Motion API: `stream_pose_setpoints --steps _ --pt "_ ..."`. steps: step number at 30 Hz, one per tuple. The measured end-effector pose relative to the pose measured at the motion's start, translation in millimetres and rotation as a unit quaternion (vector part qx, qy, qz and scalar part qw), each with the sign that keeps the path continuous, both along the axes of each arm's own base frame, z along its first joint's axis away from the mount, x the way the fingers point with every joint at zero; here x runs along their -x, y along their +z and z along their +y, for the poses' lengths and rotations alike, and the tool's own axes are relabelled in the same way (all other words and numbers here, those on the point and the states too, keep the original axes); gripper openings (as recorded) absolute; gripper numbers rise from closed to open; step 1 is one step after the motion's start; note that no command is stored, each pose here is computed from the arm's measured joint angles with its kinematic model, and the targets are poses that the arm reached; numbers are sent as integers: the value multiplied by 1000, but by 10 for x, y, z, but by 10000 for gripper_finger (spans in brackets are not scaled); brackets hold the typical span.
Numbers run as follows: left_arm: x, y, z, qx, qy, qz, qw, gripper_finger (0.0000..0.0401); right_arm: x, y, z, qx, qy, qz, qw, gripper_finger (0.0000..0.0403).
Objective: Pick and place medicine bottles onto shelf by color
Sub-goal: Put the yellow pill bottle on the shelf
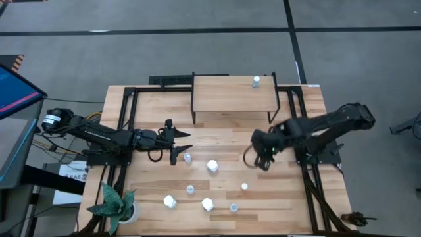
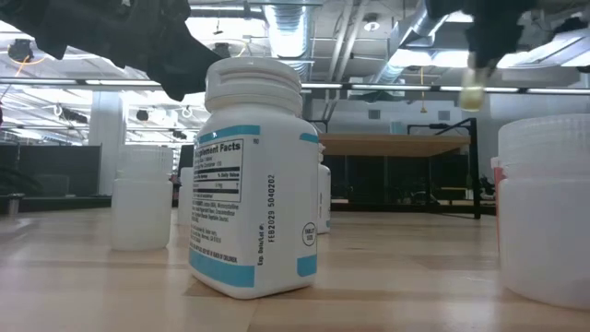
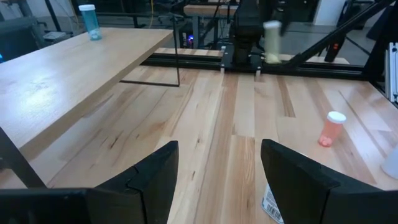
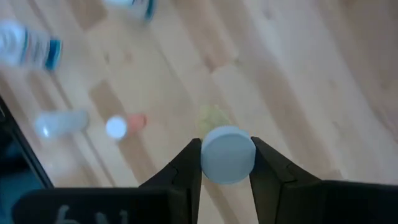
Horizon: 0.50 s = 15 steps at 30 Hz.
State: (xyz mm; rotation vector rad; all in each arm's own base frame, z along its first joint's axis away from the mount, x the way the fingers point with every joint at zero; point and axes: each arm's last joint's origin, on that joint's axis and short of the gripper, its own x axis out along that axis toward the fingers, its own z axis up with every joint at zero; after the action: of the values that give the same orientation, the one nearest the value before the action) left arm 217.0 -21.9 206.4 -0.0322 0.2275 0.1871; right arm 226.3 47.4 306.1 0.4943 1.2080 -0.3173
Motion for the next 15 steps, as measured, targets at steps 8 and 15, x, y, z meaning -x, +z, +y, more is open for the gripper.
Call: stream_pose_setpoints --steps 8,15 --pt "0 0 0 -1 0 0 1000 219 128 187 -476 19 -55 -46 997 109" --pt "0 -1 0 -1 0 1 1000 219 133 529 -842 67 -49 -84 993 109"
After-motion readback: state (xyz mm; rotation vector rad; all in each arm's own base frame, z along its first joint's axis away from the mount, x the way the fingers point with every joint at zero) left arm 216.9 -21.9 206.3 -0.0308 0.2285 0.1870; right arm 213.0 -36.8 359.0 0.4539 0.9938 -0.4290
